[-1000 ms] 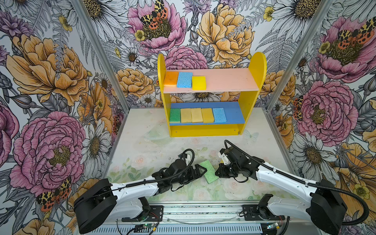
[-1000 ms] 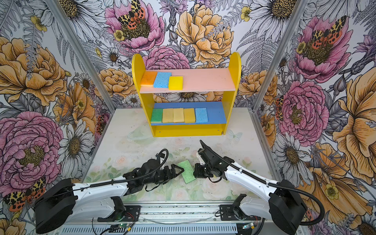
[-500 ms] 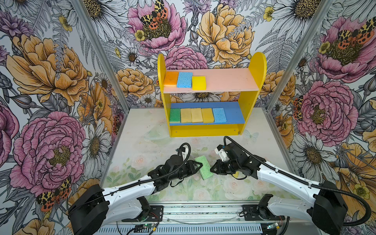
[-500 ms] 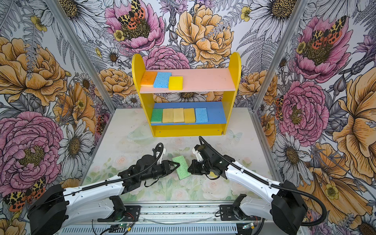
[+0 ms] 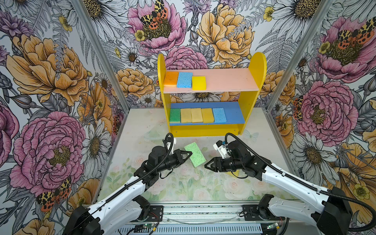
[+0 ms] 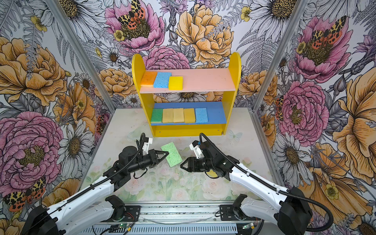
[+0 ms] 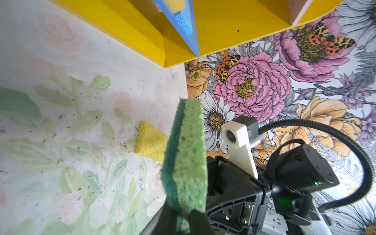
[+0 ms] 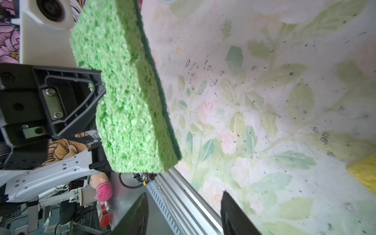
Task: Place and organize the cleaning sponges onto the shelf
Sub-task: 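Raise the green sponge toward the left gripper while the left gripper approaches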
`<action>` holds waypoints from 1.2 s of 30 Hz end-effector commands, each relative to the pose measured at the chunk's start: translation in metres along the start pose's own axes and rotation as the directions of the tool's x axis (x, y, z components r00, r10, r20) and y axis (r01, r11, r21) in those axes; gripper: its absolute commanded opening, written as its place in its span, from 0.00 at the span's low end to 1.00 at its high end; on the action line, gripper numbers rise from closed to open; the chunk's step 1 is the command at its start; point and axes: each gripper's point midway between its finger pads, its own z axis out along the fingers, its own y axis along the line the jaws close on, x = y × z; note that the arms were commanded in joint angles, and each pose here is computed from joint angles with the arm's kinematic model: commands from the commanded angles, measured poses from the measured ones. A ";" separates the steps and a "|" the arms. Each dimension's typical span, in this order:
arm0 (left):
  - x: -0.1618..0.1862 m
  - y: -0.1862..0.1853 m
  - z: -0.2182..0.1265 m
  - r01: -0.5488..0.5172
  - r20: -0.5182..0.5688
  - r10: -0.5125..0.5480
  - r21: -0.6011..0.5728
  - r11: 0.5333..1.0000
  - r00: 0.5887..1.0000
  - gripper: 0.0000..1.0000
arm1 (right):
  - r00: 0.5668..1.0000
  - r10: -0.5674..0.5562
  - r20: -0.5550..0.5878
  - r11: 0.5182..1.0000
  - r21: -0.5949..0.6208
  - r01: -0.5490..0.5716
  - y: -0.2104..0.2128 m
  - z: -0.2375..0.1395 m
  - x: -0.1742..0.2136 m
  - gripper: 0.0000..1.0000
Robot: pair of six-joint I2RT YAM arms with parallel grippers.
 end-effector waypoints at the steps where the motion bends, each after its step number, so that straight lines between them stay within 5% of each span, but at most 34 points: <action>1: 0.012 -0.022 -0.005 -0.023 -0.069 0.031 0.115 0.993 0.997 0.04 | 0.998 -0.059 0.032 0.987 -0.146 0.063 0.042 -0.006 -0.016 0.59; 10: 0.013 -0.028 -0.008 -0.030 -0.073 0.040 0.134 0.991 0.997 0.04 | 0.997 -0.052 0.065 0.985 -0.164 0.062 0.052 -0.007 -0.029 0.56; 19: 0.008 -0.022 -0.013 -0.025 -0.052 0.031 0.116 0.993 0.998 0.04 | 0.997 -0.034 0.068 0.986 -0.158 0.045 0.049 -0.008 -0.028 0.30; 26: 0.005 -0.016 -0.016 -0.017 -0.044 0.021 0.103 0.995 0.999 0.04 | 0.997 -0.026 0.068 0.986 -0.161 0.037 0.047 -0.010 -0.025 0.41; 30: 0.005 -0.015 -0.015 -0.013 -0.047 0.018 0.099 0.995 0.999 0.04 | 0.997 -0.028 0.070 0.986 -0.163 0.039 0.049 -0.010 -0.027 0.31; 36: 0.004 -0.011 -0.016 -0.008 -0.045 0.012 0.085 0.996 0.999 0.07 | 0.996 -0.030 0.083 0.986 -0.162 0.044 0.051 -0.012 -0.031 0.03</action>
